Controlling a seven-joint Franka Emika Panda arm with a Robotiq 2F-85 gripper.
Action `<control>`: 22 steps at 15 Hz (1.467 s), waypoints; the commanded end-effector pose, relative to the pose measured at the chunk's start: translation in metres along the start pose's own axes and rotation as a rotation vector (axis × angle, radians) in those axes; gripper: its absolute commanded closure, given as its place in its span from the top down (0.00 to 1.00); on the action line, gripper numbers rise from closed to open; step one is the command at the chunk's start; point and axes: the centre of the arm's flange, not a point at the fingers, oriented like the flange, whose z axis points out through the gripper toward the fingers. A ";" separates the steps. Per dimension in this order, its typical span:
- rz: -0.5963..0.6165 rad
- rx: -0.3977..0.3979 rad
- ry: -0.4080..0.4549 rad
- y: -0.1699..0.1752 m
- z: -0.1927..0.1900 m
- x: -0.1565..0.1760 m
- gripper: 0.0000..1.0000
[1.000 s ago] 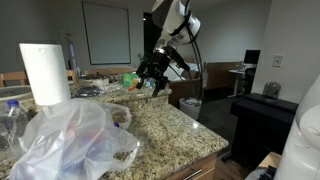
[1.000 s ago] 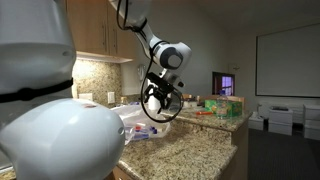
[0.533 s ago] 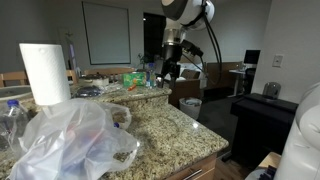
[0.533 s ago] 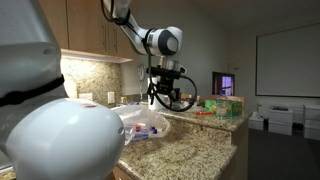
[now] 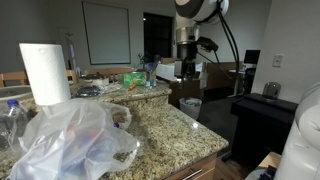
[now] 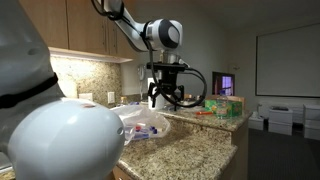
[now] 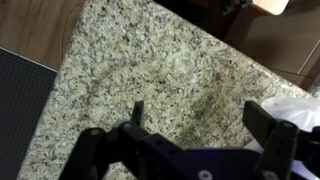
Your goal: Pick up the bottles on the counter and put them in the plastic bag
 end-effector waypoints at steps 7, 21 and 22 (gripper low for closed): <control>0.253 -0.102 0.074 0.035 -0.008 -0.075 1.00; 0.245 -0.005 0.054 0.029 -0.004 -0.089 1.00; 0.245 -0.005 0.054 0.029 -0.004 -0.089 1.00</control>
